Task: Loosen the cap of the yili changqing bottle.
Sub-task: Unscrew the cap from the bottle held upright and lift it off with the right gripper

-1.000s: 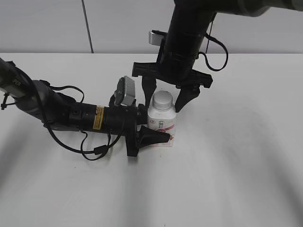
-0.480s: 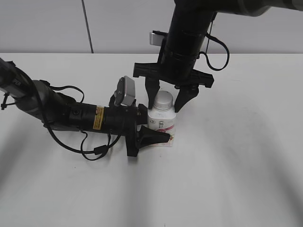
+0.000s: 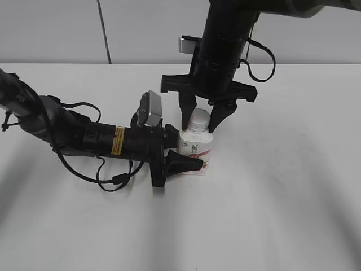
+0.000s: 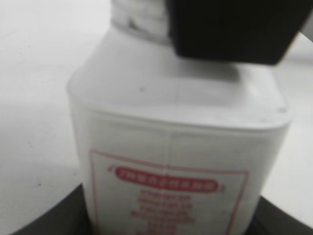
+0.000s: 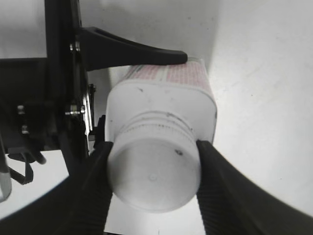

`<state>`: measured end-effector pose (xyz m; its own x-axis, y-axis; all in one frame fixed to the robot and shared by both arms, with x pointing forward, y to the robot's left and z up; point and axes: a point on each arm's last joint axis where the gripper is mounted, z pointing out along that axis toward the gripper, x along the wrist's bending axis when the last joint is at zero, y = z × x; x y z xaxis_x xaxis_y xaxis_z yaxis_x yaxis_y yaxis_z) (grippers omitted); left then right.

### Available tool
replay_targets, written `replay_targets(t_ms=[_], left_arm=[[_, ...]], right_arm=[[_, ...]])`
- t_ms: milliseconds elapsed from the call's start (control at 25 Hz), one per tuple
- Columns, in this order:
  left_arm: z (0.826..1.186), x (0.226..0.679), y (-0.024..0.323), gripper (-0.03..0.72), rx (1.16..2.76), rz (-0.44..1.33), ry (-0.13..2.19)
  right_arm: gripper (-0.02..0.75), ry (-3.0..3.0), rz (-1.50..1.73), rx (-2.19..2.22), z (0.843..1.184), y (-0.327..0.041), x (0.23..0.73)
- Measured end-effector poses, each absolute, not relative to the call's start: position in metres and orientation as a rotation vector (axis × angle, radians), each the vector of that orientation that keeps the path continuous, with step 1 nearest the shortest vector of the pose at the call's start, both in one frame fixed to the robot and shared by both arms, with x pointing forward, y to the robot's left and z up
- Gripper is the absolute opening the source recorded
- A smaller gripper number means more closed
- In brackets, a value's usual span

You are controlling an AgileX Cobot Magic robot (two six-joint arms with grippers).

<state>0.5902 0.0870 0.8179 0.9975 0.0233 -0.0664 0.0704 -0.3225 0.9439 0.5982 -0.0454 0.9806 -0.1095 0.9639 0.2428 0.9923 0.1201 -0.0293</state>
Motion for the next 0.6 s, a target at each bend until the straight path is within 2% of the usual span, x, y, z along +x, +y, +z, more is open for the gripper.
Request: replay_targets(t_ms=[360,600], left_arm=[[0.8179,0.5902,0.0870,0.385,1.899,-0.047,0.067],[0.8179,0.5902,0.0870,0.385,1.899,-0.049,0.070]], right_arm=[[0.398,-2.240,-0.211,-1.896,0.9806,-0.0456,0.5980],[0.398,-2.509,-0.234,-1.557,0.9804,-0.0464,0.5972]])
